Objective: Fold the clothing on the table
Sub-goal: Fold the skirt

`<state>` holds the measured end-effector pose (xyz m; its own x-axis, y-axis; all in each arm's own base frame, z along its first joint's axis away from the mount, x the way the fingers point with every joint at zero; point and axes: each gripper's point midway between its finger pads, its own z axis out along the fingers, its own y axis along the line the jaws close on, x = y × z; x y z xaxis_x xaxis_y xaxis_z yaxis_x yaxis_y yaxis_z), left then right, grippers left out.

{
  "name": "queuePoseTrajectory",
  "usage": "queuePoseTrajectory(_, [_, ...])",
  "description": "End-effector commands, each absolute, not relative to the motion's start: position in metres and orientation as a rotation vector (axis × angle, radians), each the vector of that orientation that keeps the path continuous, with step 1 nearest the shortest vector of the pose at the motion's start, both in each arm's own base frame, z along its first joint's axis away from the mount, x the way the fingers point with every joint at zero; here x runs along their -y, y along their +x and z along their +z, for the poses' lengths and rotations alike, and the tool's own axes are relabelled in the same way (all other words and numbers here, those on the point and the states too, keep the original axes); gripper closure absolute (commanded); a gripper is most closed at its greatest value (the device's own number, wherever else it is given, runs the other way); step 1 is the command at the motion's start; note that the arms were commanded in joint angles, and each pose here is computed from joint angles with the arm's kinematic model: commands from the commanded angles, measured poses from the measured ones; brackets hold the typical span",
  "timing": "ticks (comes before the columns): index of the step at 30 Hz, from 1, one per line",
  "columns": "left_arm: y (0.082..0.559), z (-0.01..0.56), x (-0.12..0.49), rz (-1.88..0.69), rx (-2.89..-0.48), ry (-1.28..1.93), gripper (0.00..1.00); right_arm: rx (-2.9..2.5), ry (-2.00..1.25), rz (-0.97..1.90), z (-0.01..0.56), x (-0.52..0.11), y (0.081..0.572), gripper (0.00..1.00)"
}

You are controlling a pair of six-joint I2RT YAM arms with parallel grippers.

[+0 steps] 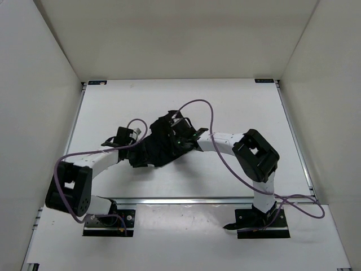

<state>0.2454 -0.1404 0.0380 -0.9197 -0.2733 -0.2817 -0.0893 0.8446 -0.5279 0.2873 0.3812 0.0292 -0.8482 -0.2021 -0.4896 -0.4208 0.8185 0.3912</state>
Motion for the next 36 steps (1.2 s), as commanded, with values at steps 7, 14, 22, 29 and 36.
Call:
queuePoseTrajectory(7, [0.258,0.016,0.193,-0.787,-2.72,-0.149,0.57,-2.623,-0.128,0.458,0.019,-0.299,0.292,1.0])
queuePoseTrajectory(14, [0.282,0.026,0.212,-0.857,-2.641,-0.208,0.53,-2.617,-0.213,0.435,0.02,-0.302,0.294,1.0])
queuePoseTrajectory(22, [0.287,-0.003,0.221,-0.816,-2.718,-0.185,0.85,-2.527,-0.311,0.501,0.054,-0.316,0.297,1.0])
queuePoseTrajectory(29, [0.281,-0.009,0.218,-0.824,-2.729,-0.197,1.0,-2.377,-0.511,0.597,0.117,-0.345,0.296,1.0])
queuePoseTrajectory(36, [0.277,-0.009,0.215,-0.825,-2.727,-0.209,1.0,-2.348,-0.56,0.797,0.112,-0.372,0.278,1.0])
